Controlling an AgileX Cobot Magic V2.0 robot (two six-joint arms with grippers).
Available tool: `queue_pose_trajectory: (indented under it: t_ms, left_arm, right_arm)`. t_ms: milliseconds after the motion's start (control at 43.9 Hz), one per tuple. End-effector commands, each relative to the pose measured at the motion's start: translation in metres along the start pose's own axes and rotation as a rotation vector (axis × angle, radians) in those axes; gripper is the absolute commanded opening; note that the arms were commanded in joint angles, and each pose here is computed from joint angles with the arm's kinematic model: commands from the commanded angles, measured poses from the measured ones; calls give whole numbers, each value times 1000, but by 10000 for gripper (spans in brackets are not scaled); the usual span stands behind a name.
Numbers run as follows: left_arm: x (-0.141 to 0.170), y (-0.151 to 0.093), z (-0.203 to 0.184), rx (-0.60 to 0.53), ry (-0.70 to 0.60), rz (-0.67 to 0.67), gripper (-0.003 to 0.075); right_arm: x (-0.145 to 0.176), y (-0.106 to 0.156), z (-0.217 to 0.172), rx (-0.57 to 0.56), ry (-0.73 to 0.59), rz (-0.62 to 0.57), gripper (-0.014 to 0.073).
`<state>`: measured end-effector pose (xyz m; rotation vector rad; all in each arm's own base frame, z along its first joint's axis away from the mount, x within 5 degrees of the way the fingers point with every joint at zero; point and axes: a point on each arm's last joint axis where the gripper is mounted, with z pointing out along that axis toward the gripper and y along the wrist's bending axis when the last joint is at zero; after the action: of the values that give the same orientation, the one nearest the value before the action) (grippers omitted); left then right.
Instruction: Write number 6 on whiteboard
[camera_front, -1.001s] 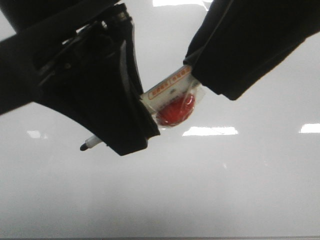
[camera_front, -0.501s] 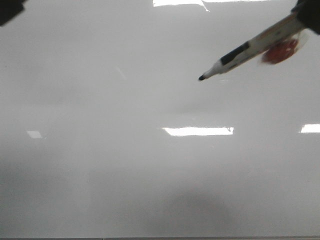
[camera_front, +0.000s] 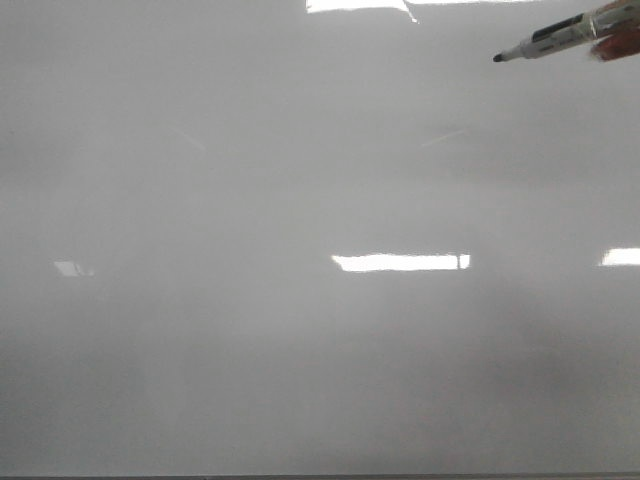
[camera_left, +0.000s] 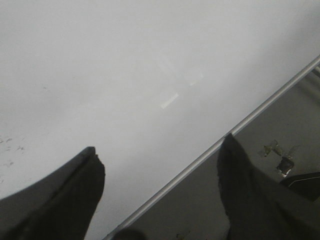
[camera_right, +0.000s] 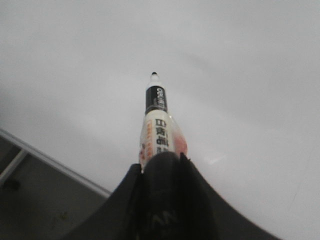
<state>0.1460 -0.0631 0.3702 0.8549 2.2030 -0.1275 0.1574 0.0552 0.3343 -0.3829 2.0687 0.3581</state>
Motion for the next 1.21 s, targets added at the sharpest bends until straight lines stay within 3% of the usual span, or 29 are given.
queue_pose_trajectory:
  t_ms: [0,182,592,728,910,978,1183]
  left_arm:
    - [-12,4,-5,-26,-86,-18,471]
    - [-13,5,0,-20,-69,-20,471]
    - [-14,5,2,-22,-70,-21,471]
    - [-14,5,2,-22,-70,-21,471]
    - [-14,5,2,-22,-70,-21,471]
    - [-14,5,2,-22,-70,-21,471]
    - [-14,5,2,-22,-70,-21,471]
  right_arm:
    - [-22,-7,0,58,-182,40,-66]
    - [-28,-16,19,110,-220,55,-66]
    - [-43,-29,63,133,-157,63,-66]
    - [-41,-32,85,112,-66,64,-66]
    - [-17,-21,100,1,176,19,-66]
    - [-12,-24,98,6,230,-18,-66]
    - [-28,-36,83,94,89,-11,-66]
